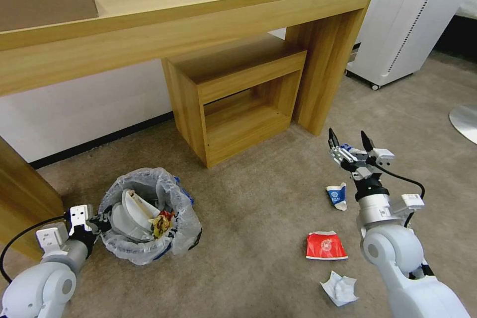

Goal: Pick up the trash bin and place the garbage on the floor into it.

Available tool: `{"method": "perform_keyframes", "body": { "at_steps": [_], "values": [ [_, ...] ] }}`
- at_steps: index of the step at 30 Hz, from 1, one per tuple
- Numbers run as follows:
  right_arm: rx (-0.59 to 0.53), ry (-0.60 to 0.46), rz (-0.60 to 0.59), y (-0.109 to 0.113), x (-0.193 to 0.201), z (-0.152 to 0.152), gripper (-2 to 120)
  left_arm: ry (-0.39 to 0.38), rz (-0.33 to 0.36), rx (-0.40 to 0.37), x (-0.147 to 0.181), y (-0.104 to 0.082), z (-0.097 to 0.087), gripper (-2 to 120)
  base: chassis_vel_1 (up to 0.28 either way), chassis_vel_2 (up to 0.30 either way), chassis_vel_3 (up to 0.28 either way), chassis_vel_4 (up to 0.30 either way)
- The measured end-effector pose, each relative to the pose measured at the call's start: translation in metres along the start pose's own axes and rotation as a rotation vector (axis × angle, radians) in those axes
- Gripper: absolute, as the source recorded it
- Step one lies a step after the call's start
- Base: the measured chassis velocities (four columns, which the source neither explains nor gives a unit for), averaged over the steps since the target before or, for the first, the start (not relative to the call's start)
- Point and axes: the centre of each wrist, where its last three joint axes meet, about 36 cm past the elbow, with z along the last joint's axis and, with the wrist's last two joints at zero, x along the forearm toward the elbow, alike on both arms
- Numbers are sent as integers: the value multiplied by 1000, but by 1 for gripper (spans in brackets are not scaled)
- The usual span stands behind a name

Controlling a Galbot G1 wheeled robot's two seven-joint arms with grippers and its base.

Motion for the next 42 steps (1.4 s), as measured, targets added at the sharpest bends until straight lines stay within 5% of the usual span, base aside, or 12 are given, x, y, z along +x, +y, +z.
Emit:
{"method": "perform_keyframes", "body": {
  "at_steps": [42],
  "values": [
    [-21, -3, 52, 5, 12, 15, 100, -24, 0, -15, 17, -4, 0, 0, -40, -39, -37, -38]
  ]
}}
